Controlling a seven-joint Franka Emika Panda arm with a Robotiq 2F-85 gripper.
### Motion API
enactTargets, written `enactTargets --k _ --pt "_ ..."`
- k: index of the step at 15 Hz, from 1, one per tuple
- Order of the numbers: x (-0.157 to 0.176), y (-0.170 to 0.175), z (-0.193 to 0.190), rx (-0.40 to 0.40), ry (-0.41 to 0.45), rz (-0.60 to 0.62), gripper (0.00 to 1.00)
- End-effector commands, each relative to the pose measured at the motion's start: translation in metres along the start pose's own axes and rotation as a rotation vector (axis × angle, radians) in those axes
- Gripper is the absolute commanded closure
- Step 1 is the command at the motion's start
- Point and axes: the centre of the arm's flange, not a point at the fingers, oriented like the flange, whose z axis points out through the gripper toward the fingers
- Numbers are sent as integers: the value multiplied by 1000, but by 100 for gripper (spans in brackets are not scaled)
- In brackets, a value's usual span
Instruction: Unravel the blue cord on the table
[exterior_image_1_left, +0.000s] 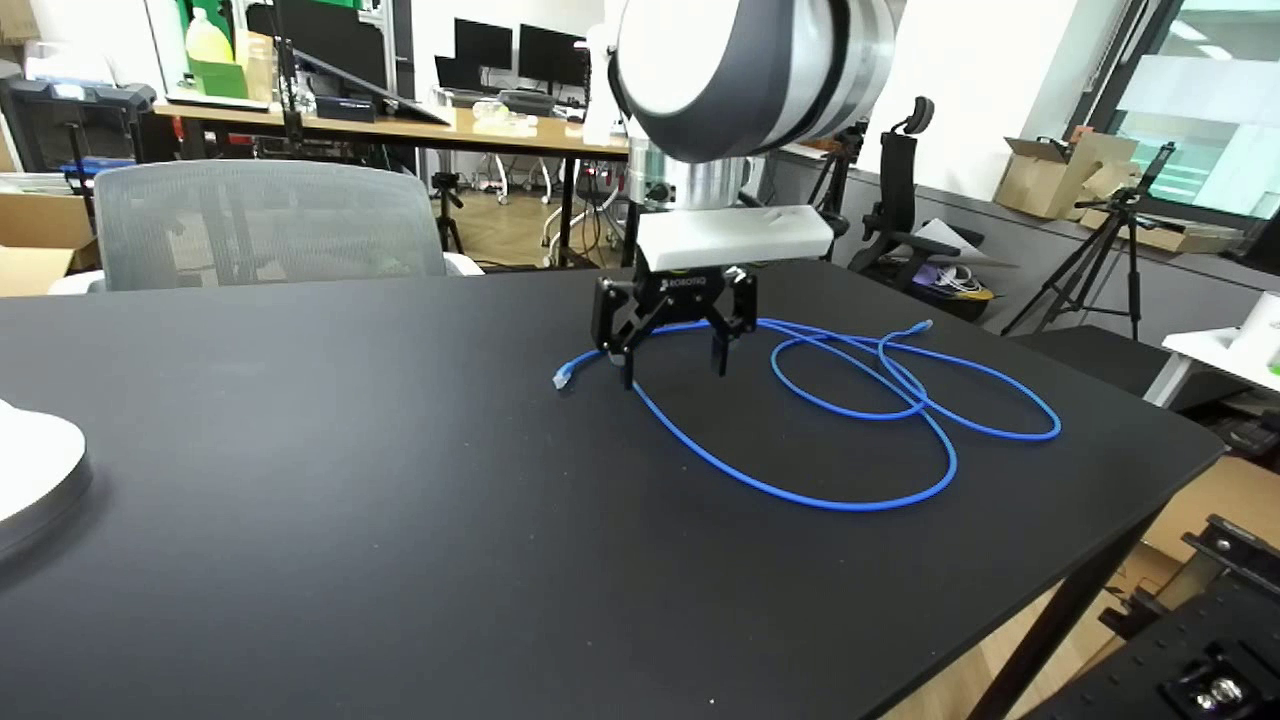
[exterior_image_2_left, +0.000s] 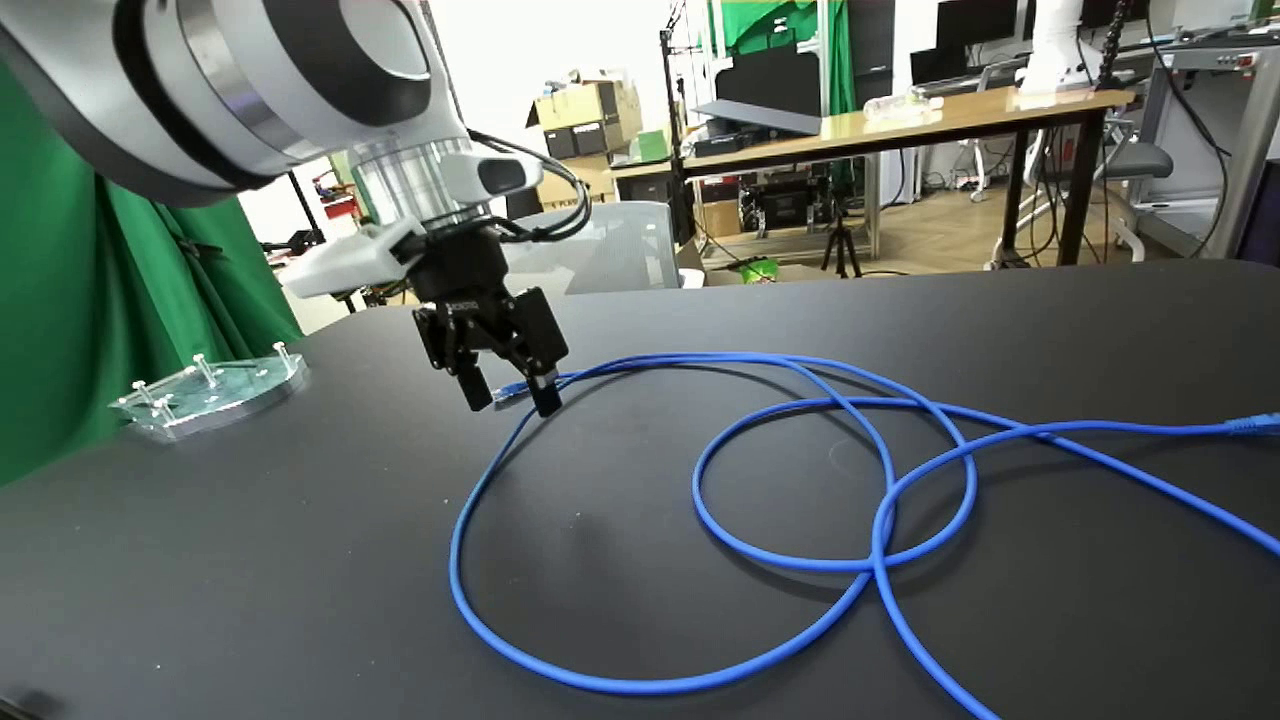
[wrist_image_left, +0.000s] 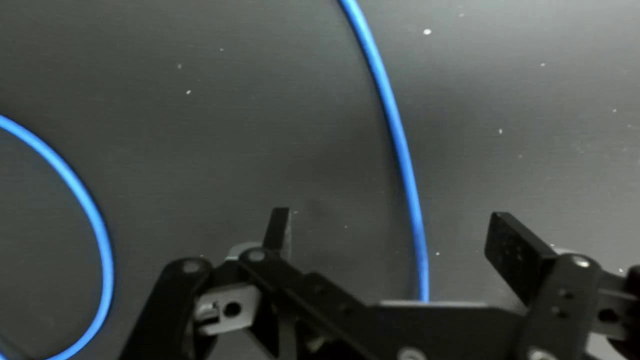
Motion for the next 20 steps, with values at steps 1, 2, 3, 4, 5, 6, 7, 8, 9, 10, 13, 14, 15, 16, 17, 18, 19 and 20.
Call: enactTargets --k 1,2,3,4,5,6,7,8,9,10,13,14,15,16,17,18,19,20 --pt "26 -19 11 19 -44 -11 0" --pt "29 -21 13 25 -54 -13 0" --pt "32 -22 14 36 -59 -11 25" --pt "35 -22 15 40 -63 -11 26" --pt "38 -21 16 42 -61 -8 32" --pt "42 -20 17 46 -65 -6 40" --pt "45 -19 18 46 -70 -2 47" --pt "47 -17 19 46 -71 -1 53" --pt "49 -17 20 47 -74 2 61" --pt "51 -16 22 44 -77 3 67" --pt "56 -13 24 44 -80 6 88" --pt "57 -13 22 48 -82 5 95" --pt "58 -12 20 50 -80 4 99" --pt "59 -12 18 52 -76 -3 100" --pt "59 -11 14 52 -70 -15 100" --pt "59 -11 9 49 -66 -34 100" --pt "60 -12 4 49 -55 -48 98" --pt "59 -13 -3 50 -47 -67 98"
